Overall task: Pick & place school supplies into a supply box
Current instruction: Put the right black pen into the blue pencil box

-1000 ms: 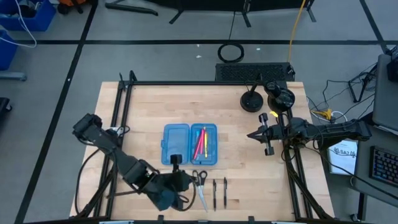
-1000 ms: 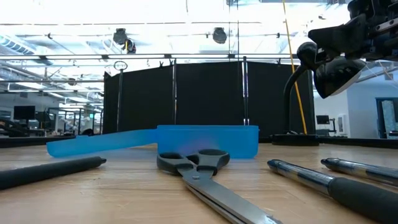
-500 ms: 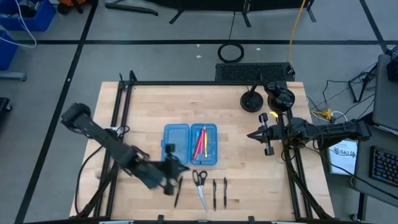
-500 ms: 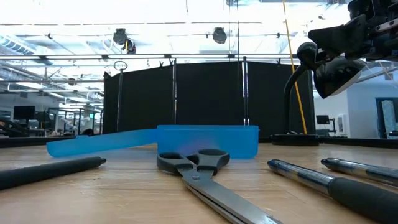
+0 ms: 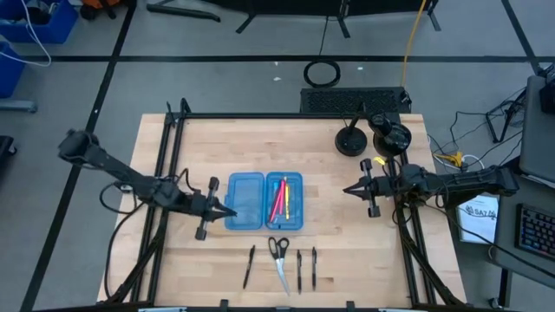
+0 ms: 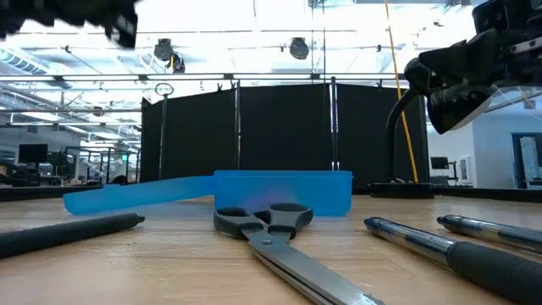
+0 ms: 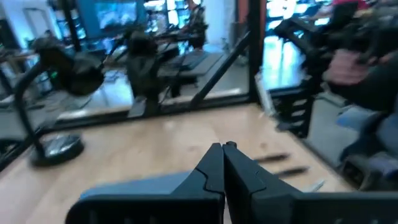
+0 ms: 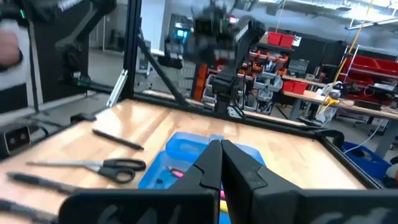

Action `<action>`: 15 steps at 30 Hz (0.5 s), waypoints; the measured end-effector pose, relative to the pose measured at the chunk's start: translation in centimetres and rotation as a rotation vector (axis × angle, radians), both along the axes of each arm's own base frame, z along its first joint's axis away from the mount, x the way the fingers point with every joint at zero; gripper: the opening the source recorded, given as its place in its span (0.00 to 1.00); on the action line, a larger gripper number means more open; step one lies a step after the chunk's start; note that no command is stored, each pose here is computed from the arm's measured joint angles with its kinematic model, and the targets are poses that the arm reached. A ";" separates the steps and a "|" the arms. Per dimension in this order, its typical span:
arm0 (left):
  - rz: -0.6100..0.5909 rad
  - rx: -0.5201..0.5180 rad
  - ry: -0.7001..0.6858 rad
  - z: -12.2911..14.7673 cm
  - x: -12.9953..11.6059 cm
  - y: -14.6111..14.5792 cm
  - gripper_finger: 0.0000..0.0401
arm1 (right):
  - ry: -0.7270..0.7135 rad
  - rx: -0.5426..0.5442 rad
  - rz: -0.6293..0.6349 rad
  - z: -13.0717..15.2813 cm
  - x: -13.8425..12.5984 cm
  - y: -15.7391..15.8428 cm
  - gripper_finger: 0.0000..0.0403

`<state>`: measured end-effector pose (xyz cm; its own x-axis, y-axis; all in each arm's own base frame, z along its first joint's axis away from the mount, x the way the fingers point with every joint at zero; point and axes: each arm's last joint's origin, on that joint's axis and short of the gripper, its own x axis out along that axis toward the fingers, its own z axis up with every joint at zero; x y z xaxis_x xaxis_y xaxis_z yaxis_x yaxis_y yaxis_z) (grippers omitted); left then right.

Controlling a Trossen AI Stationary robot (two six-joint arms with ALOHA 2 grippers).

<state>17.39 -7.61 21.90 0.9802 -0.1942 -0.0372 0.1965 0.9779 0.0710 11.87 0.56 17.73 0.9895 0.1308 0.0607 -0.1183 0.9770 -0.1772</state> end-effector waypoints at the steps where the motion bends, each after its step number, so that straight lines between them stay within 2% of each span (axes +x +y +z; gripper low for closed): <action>1: 0.012 -0.002 0.011 -0.8 -0.2 0.4 0.00 | -0.004 0.012 0.001 0.1 0.0 0.0 0.00; 9: 0.018 -0.044 0.013 -4.1 -1.2 2.0 0.01 | -0.089 0.013 -0.007 0.9 -0.1 0.0 0.00; 13: 0.172 -0.072 -0.009 -4.2 -1.3 2.7 0.03 | -0.041 0.052 -0.044 0.9 0.3 0.1 0.00; 15: 0.251 -0.070 -0.013 -4.2 -1.2 3.0 0.03 | -0.059 0.091 -0.050 2.5 0.7 0.4 0.00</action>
